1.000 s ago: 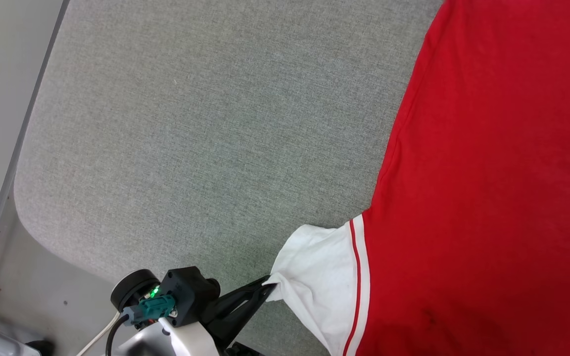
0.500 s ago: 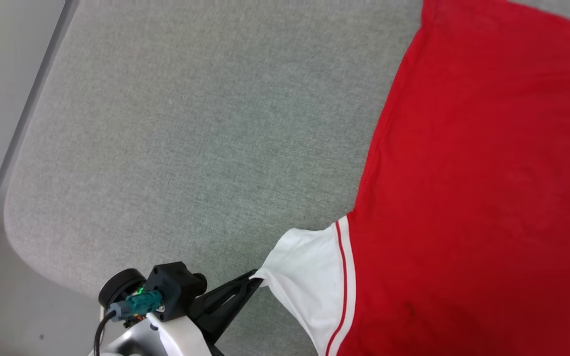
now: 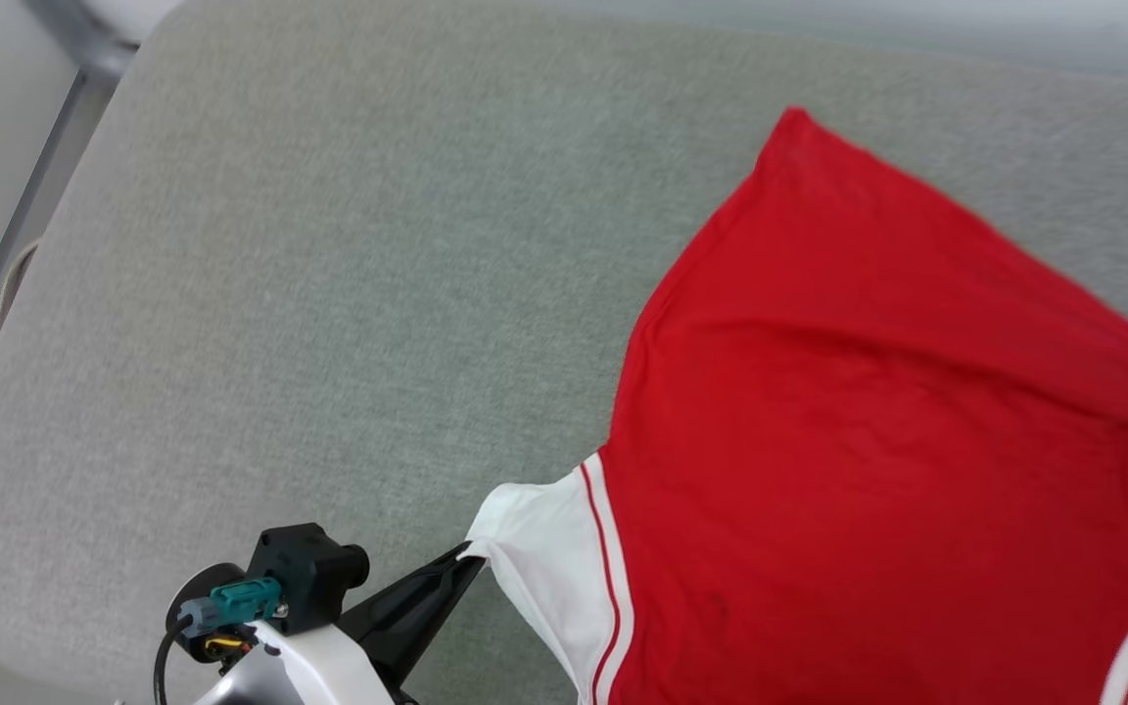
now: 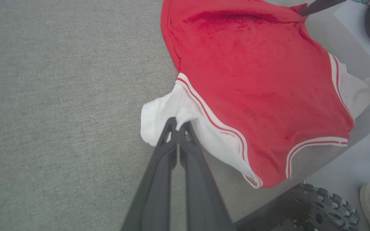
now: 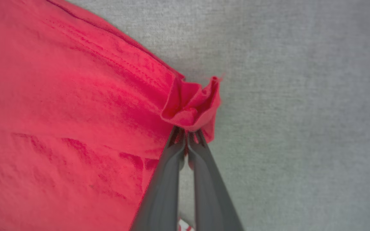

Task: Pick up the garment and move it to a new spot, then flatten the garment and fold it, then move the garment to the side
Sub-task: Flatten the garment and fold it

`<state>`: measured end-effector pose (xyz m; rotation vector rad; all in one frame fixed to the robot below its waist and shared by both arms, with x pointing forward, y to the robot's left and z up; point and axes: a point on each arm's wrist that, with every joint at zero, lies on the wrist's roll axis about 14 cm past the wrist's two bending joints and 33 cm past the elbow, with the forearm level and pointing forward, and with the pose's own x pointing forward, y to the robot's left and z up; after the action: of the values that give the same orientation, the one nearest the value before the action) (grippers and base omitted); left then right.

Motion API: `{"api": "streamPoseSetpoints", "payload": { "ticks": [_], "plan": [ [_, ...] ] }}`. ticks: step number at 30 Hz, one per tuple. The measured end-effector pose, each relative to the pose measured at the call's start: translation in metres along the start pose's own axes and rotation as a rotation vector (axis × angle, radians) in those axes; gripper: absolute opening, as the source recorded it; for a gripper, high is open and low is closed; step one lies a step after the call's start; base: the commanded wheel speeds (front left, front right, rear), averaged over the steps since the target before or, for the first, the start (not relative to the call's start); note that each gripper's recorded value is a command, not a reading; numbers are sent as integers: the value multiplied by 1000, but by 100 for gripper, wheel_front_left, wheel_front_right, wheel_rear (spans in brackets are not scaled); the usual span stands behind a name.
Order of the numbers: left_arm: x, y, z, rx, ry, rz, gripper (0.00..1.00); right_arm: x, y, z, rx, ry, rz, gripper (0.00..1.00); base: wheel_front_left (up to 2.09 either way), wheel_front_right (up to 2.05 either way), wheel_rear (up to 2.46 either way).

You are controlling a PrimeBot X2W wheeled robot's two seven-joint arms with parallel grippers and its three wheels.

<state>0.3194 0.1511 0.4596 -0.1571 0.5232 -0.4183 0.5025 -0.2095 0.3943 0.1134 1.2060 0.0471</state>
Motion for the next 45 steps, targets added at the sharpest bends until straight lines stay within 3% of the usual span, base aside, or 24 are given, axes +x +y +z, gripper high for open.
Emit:
{"api": "streamPoseSetpoints", "payload": {
  "ticks": [7,16,25,32,33,34,45],
  "plan": [
    [-6,-12,9,8,-58,-18,0,-41,-22,-30,53,-100,26,0,0,0,0],
    [-15,-26,12,24,-100,-42,0,-77,-58,-89,124,-118,-4,0,0,0,0],
    [-18,-35,17,28,-135,-59,0,-83,-71,-149,198,-74,-20,0,0,0,0],
    [-19,-36,19,31,-153,-59,0,-80,-66,-161,251,-80,16,0,0,0,0],
    [-19,-37,19,31,-154,-61,0,-80,-65,-162,250,-77,19,35,0,0,0],
    [-19,-37,19,31,-153,-63,0,-79,-63,-162,254,-75,31,100,0,0,0],
    [-22,-35,25,35,-167,-52,0,-113,-7,-96,65,-216,179,100,0,0,0]
  ]
}}
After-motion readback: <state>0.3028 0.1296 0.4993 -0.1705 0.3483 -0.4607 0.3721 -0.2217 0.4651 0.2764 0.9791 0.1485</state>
